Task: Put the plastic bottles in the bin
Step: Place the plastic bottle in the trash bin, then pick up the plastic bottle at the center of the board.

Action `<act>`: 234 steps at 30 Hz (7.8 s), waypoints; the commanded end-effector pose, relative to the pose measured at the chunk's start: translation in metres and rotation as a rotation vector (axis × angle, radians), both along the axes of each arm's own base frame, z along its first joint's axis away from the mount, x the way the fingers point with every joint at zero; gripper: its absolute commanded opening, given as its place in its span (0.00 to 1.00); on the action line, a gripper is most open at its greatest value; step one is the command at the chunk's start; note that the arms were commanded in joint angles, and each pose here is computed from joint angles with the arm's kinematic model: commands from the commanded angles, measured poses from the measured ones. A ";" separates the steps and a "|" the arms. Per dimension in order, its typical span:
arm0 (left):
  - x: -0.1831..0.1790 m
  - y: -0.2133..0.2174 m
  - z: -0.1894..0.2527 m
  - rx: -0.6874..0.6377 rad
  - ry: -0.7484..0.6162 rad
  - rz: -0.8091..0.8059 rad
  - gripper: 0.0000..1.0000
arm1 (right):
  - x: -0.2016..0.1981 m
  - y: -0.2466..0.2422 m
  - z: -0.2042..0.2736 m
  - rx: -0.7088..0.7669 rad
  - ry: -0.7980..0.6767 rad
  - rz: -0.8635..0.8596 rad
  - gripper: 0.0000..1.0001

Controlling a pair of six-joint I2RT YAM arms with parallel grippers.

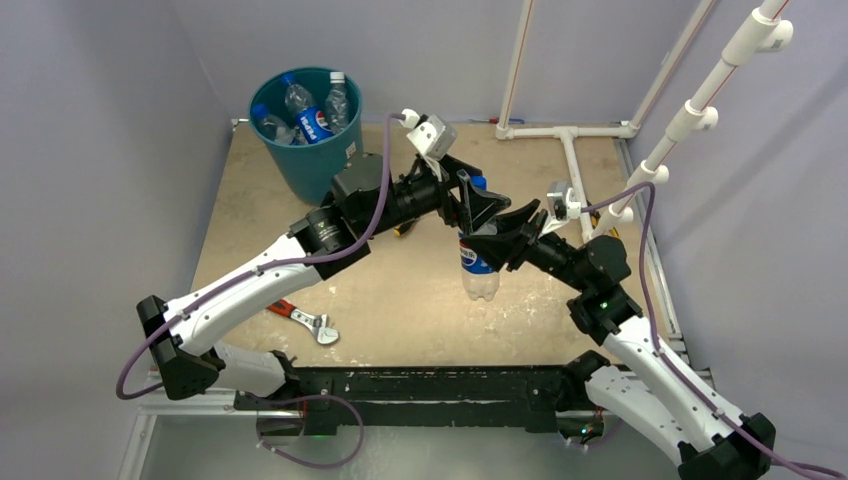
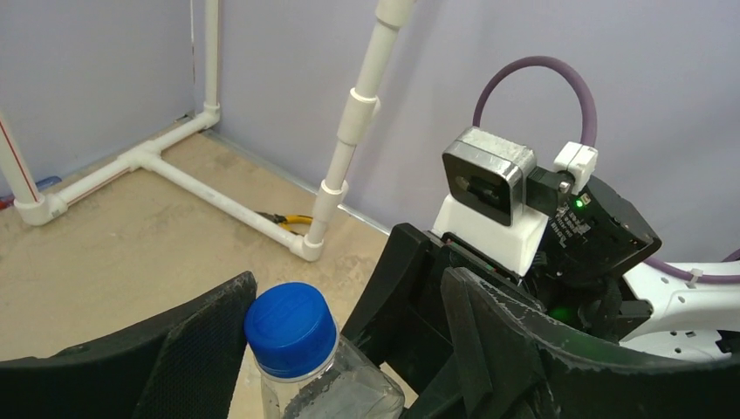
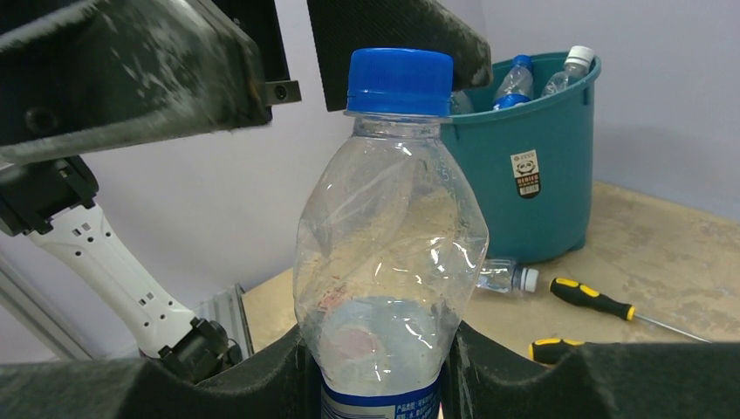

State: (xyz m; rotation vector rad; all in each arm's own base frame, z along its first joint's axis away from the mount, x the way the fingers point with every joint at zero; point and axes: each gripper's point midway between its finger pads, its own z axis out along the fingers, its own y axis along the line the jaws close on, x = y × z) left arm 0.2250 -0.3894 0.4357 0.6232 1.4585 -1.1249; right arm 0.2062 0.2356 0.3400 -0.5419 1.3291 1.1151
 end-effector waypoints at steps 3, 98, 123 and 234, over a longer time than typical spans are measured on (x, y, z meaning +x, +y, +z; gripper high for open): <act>0.001 0.004 0.008 -0.003 0.008 0.017 0.73 | -0.009 -0.001 0.035 0.054 -0.090 0.023 0.25; 0.261 0.391 -0.006 -0.204 0.090 1.374 0.82 | -0.043 -0.020 -0.057 0.170 0.269 0.030 0.98; 0.090 0.382 -0.173 -0.306 0.573 1.338 0.99 | -0.026 -0.002 -0.075 0.189 0.319 0.081 0.98; 0.127 0.244 -0.384 0.866 0.627 0.919 0.99 | 0.001 0.026 -0.165 0.048 0.557 -0.069 0.96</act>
